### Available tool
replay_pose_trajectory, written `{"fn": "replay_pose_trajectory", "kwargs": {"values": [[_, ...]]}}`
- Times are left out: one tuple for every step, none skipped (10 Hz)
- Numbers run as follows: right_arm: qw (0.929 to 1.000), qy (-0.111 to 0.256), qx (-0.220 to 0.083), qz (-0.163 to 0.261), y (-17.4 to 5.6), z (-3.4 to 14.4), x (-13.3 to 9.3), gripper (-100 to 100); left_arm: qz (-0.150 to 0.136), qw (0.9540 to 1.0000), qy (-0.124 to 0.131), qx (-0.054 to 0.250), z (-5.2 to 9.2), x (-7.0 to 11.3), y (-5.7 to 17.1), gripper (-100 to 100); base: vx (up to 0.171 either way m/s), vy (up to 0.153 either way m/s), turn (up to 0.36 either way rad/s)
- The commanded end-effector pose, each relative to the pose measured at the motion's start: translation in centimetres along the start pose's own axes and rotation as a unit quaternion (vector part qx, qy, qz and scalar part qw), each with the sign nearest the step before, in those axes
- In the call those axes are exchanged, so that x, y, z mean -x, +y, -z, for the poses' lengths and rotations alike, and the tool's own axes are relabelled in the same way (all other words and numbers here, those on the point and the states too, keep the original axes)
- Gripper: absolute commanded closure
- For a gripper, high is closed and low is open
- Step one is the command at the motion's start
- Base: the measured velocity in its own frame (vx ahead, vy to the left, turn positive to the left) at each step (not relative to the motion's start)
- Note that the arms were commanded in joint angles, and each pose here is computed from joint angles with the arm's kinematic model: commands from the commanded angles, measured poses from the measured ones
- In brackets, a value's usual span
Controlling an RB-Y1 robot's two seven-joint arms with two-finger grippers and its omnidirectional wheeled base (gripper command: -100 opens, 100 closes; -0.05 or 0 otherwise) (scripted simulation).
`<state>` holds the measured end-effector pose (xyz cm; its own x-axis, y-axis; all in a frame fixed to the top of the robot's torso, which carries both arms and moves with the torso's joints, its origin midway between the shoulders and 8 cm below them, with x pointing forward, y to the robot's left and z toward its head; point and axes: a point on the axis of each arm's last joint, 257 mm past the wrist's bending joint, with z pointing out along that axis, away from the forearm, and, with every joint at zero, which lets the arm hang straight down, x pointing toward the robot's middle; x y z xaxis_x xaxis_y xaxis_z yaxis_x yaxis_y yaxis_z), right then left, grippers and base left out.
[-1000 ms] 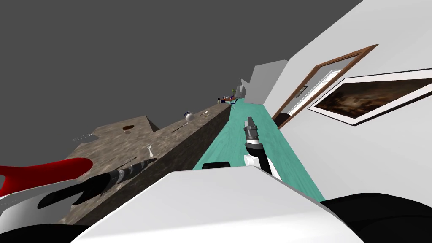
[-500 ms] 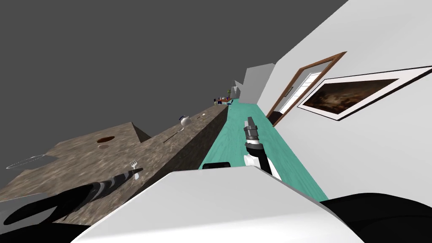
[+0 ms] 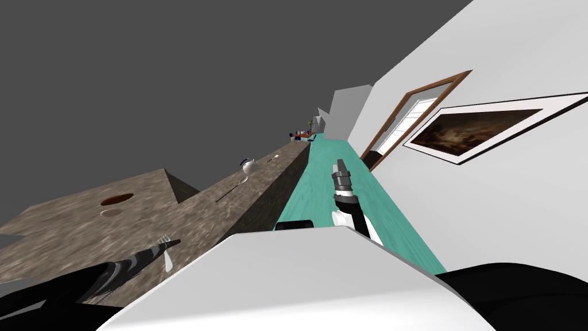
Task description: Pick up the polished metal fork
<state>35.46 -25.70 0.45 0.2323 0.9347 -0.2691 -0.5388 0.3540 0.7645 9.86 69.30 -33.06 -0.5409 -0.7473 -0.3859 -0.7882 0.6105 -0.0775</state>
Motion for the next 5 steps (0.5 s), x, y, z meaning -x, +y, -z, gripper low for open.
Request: {"fn": "replay_pose_trajectory", "kwargs": {"values": [[1.0000, 0.000, 0.000, 0.000, 0.0, 0.0, 0.0, 0, 0.019, 0.9993, 0.004, 0.033, 0.3, -0.9, 3.0, -100, 0.184, 0.104, -0.159], [1.0000, 0.000, 0.000, 0.000, 0.0, 0.0, 0.0, 0, 0.026, 0.9986, 0.006, 0.046, 0.4, -1.4, 4.2, -100, 0.187, 0.162, -0.134], [1.0000, 0.000, 0.000, 0.000, 0.0, 0.0, 0.0, 0, 0.031, 0.9981, 0.007, 0.053, 0.4, -1.7, 4.9, -100, 0.121, 0.145, -0.068], [1.0000, 0.000, 0.000, 0.000, 0.0, 0.0, 0.0, 0, 0.027, 0.9985, 0.006, 0.047, 0.5, -1.4, 4.0, -100, 0.011, 0.024, -0.025], [1.0000, 0.000, 0.000, 0.000, 0.0, 0.0, 0.0, 0, 0.028, 0.9984, 0.006, 0.048, 0.5, -1.3, 4.1, 0, 0.000, 0.000, 0.000]]}}
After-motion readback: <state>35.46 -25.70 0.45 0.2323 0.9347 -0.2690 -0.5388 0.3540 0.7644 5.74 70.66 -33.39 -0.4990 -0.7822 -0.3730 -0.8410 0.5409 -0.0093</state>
